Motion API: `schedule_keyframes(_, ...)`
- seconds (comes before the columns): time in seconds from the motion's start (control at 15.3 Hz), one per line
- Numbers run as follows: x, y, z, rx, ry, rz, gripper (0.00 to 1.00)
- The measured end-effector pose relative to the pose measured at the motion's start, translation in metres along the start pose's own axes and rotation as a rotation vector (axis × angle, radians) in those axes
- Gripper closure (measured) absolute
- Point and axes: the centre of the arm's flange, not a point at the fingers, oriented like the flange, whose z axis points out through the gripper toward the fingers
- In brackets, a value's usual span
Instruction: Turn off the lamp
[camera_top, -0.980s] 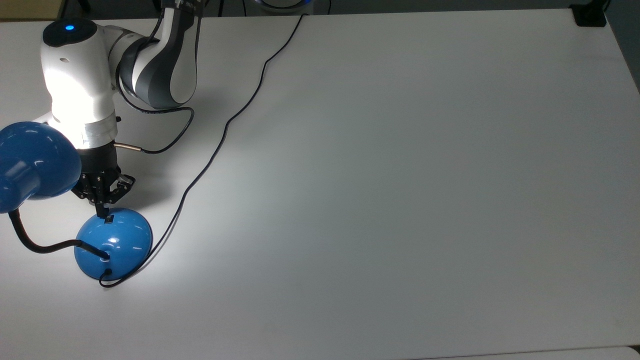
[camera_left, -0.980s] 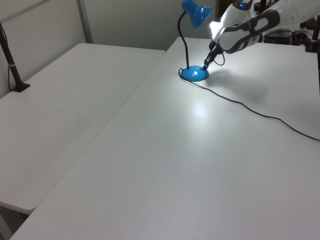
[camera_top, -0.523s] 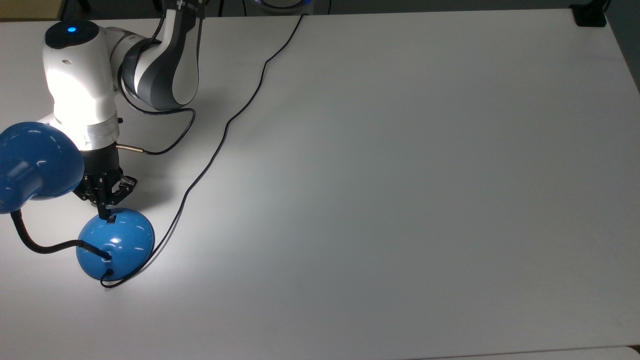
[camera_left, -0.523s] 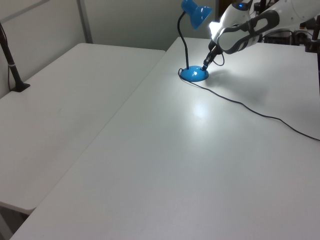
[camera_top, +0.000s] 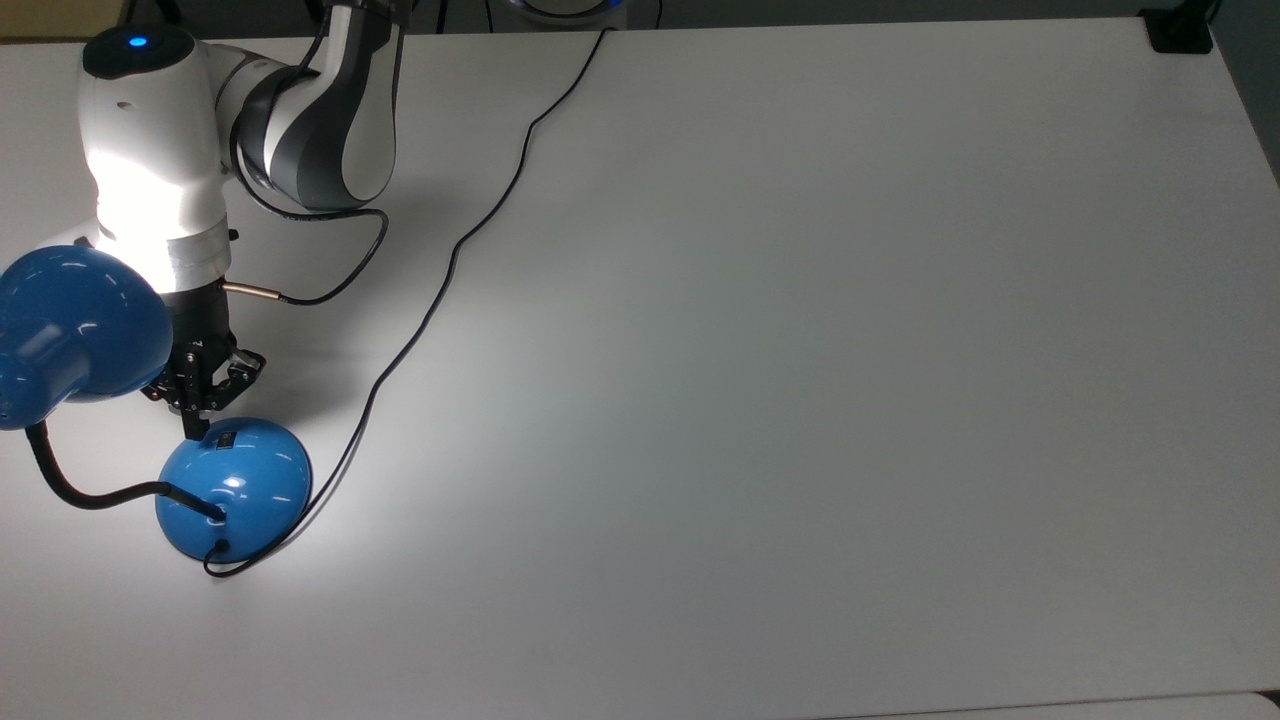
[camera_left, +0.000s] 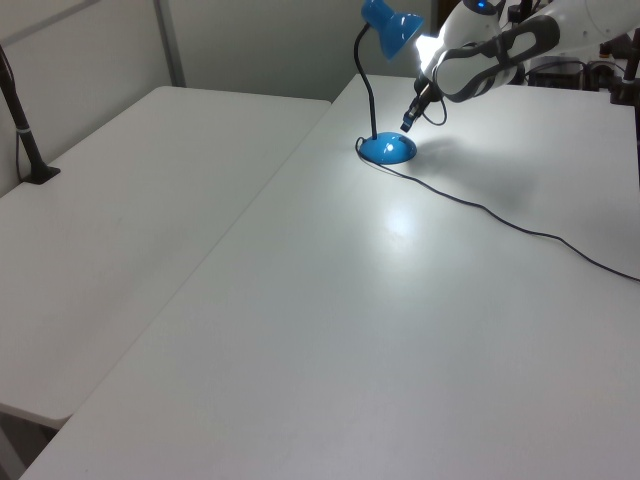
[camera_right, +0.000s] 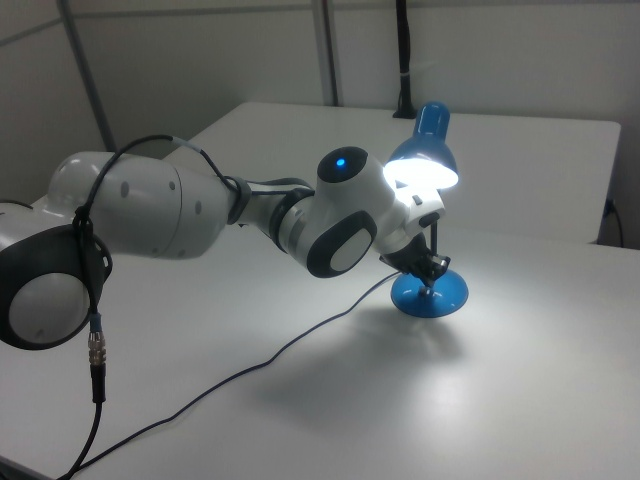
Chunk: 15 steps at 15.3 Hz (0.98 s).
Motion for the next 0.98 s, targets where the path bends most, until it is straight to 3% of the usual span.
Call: schedule_keyframes(0.98, -0.009, -0.013, 0.014, 0.008, -0.03, -0.034, 0.99)
